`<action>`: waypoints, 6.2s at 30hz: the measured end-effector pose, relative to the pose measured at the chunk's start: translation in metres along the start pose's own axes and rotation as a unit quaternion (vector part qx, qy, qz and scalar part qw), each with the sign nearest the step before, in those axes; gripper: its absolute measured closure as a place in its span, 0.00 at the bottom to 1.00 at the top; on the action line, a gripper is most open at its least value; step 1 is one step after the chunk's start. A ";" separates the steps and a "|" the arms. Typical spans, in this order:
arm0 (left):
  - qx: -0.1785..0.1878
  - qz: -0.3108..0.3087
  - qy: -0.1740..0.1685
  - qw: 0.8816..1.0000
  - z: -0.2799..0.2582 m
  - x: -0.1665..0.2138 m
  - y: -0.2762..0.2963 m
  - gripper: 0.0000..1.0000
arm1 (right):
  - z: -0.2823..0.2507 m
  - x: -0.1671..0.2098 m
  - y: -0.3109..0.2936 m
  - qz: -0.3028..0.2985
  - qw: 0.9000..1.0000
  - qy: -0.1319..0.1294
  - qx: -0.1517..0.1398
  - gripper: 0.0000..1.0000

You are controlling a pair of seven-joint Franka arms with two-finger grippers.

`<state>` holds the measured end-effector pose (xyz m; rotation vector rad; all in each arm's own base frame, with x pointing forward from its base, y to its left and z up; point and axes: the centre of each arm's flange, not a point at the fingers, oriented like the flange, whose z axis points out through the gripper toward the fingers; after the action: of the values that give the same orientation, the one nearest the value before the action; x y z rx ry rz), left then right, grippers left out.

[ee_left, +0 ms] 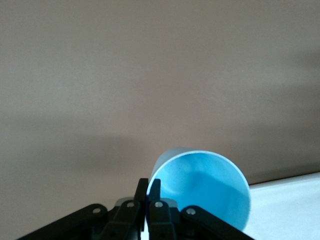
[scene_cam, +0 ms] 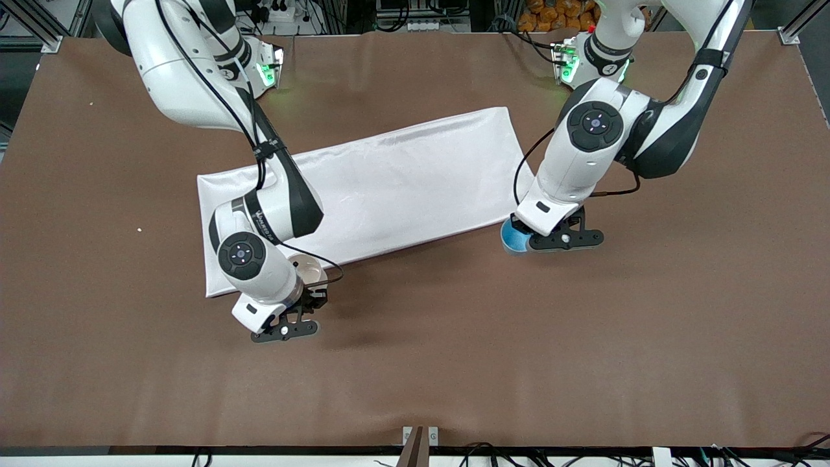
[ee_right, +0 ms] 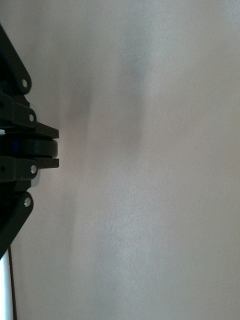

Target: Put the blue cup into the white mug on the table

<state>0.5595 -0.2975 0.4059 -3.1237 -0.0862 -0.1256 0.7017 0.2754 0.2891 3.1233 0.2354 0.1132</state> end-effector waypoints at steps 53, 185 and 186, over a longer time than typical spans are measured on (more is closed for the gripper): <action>0.001 0.000 -0.004 1.000 0.004 0.000 0.000 0.96 | 0.028 0.025 -0.038 0.040 0.998 0.054 0.016 0.04; -0.261 -0.116 0.119 0.951 0.100 -0.037 0.298 0.96 | -0.086 0.012 0.097 0.100 0.993 0.068 0.002 0.00; -0.260 -0.115 0.118 0.951 0.102 -0.037 0.298 0.96 | -0.089 0.012 0.104 0.095 0.993 0.067 0.001 0.00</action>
<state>0.5473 -0.5954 0.2976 -3.5697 -0.4919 -0.6202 0.7225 0.1747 0.3805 3.1361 -0.0619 0.3248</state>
